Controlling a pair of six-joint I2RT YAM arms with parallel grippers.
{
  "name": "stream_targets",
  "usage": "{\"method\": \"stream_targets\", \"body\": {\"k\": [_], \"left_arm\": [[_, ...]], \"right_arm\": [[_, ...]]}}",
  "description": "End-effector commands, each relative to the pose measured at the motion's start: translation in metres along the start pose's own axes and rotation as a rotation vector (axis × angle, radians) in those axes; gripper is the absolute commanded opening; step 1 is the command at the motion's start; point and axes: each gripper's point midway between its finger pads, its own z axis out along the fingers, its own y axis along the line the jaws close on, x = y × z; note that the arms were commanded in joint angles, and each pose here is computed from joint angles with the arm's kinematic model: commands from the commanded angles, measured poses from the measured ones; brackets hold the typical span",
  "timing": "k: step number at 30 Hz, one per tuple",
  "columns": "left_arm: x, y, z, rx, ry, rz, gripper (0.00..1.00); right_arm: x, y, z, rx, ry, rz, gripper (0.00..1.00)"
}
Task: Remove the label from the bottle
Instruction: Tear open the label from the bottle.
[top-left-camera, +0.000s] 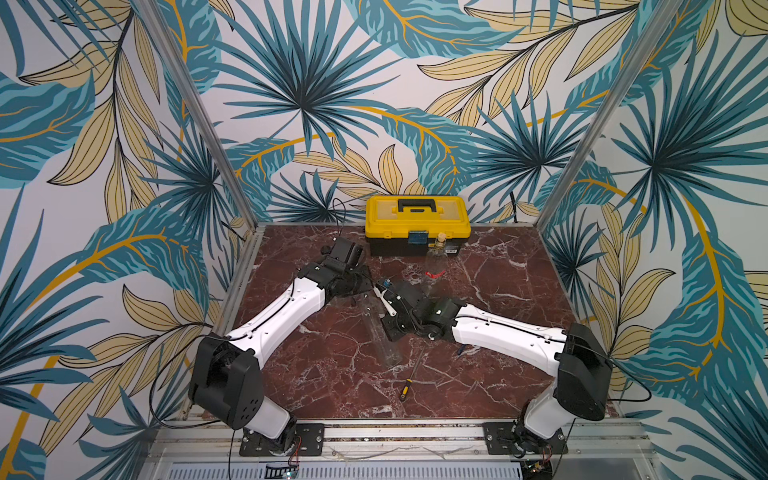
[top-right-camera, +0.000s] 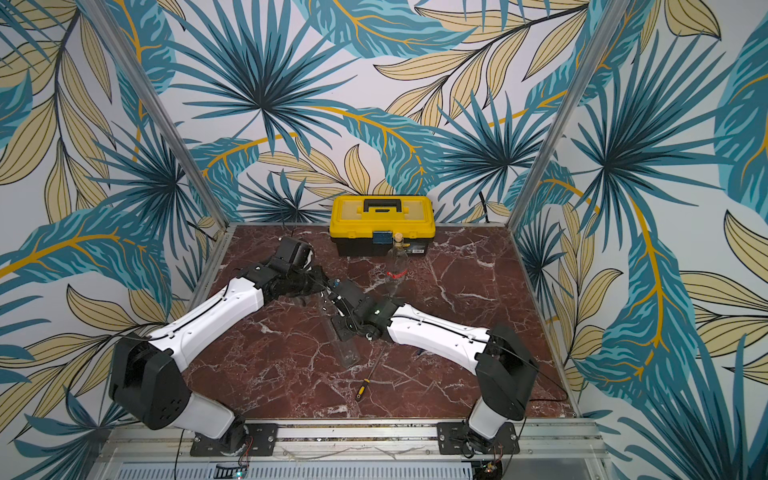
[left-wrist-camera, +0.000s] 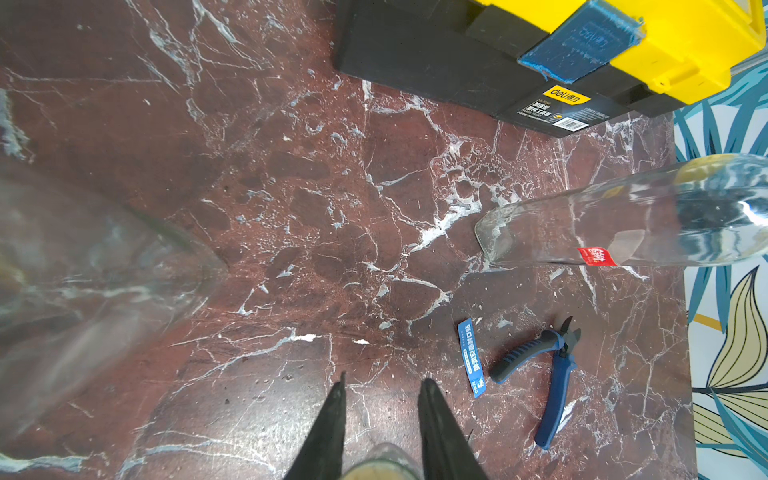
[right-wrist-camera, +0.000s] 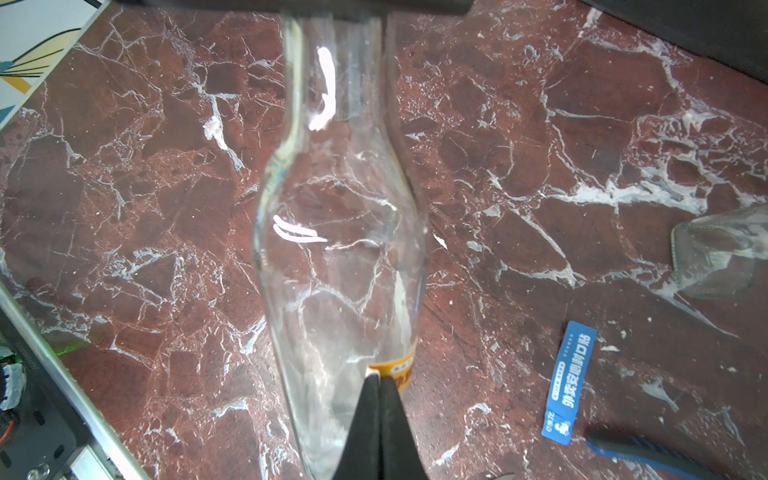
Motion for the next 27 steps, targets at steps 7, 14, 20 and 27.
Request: {"method": "stream_targets", "body": {"k": [7, 14, 20, 27], "left_arm": [[0.0117, 0.0114, -0.0106, -0.054, 0.038, 0.075, 0.00], [0.0120, 0.0114, -0.0113, -0.052, 0.038, 0.077, 0.00], [0.0115, 0.0112, -0.0119, -0.052, 0.035, 0.078, 0.00], [0.0110, 0.0105, -0.0129, -0.049, 0.032, 0.085, 0.00]], "right_arm": [[0.0022, -0.0195, -0.0084, 0.083, -0.015, -0.007, 0.00], [0.0031, -0.0202, -0.0077, 0.088, -0.014, -0.005, 0.00], [0.0023, -0.0205, -0.0076, 0.092, -0.016, -0.007, 0.00], [0.0010, -0.0229, -0.0082, 0.109, -0.022, -0.005, 0.00]]}}
